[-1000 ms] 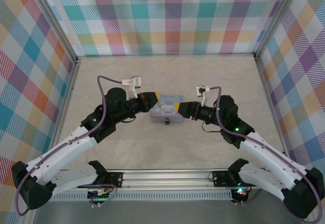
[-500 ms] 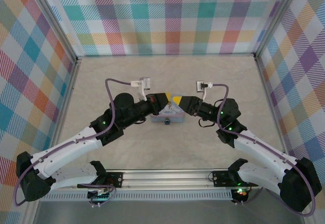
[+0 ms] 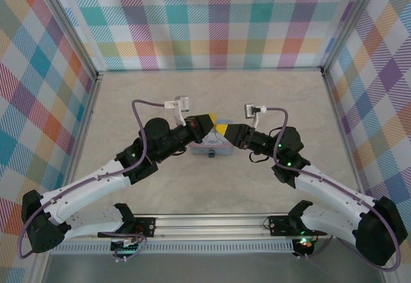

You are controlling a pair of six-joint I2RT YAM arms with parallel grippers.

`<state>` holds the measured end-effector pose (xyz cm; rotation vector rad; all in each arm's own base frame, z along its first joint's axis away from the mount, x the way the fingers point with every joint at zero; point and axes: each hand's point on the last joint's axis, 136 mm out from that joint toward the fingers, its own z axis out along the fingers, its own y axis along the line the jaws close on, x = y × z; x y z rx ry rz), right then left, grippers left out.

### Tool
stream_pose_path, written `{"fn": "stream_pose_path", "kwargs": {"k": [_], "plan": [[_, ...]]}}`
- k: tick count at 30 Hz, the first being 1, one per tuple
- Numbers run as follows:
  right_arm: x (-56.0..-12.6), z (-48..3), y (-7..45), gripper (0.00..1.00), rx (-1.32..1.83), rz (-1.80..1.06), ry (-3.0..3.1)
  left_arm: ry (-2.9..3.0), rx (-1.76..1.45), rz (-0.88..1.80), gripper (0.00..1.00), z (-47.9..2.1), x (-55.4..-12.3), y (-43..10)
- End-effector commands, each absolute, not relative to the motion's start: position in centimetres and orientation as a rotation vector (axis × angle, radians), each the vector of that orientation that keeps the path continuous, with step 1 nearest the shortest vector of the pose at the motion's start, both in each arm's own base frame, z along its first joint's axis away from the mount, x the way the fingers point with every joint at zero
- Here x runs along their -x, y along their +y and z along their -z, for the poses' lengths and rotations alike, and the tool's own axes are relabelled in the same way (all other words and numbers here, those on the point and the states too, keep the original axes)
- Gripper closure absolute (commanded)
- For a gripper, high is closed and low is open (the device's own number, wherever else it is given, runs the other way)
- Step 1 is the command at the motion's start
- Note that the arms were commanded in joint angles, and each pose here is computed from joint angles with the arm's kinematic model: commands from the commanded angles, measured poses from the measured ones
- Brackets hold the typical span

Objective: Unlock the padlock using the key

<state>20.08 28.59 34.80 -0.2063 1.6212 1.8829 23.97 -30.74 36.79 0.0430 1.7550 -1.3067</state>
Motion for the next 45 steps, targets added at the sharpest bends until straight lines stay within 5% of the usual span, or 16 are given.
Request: {"fn": "stream_pose_path", "kwargs": {"k": [1, 8, 15, 30, 31, 33, 36, 40, 45], "plan": [[-19.8, -36.5, 28.6, 0.70, 0.236, -1.896, 1.549, 1.704, -0.036, 1.342, 1.00, -37.7, -23.7, -31.0], [-20.1, -36.2, 28.7, 0.78, 0.222, -1.888, 1.550, 1.710, -0.044, 1.354, 1.00, -37.4, -23.5, -31.6], [-20.3, -35.8, 28.3, 1.00, 0.195, -1.864, 1.555, 1.700, -0.037, 1.354, 1.00, -37.5, -23.4, -31.3], [-19.5, -35.6, 27.5, 1.00, 0.237, -1.778, 1.587, 1.715, -0.054, 1.319, 1.00, -37.2, -22.6, -30.0], [-19.4, -35.5, 27.6, 1.00, 0.241, -1.777, 1.595, 1.722, -0.061, 1.318, 0.98, -37.2, -22.6, -30.1], [-19.3, -35.6, 27.6, 1.00, 0.256, -1.775, 1.596, 1.731, -0.065, 1.314, 0.72, -37.3, -22.7, -30.2], [-19.0, -35.8, 27.5, 1.00, 0.278, -1.767, 1.594, 1.738, -0.082, 1.313, 0.64, -37.3, -22.5, -30.4], [-18.8, -35.5, 27.6, 1.00, 0.289, -1.758, 1.620, 1.756, -0.097, 1.308, 0.66, -37.0, -22.5, -30.7], [-18.6, -35.4, 27.7, 1.00, 0.303, -1.761, 1.630, 1.756, -0.118, 1.309, 0.86, -37.1, -22.4, -30.9]]}}
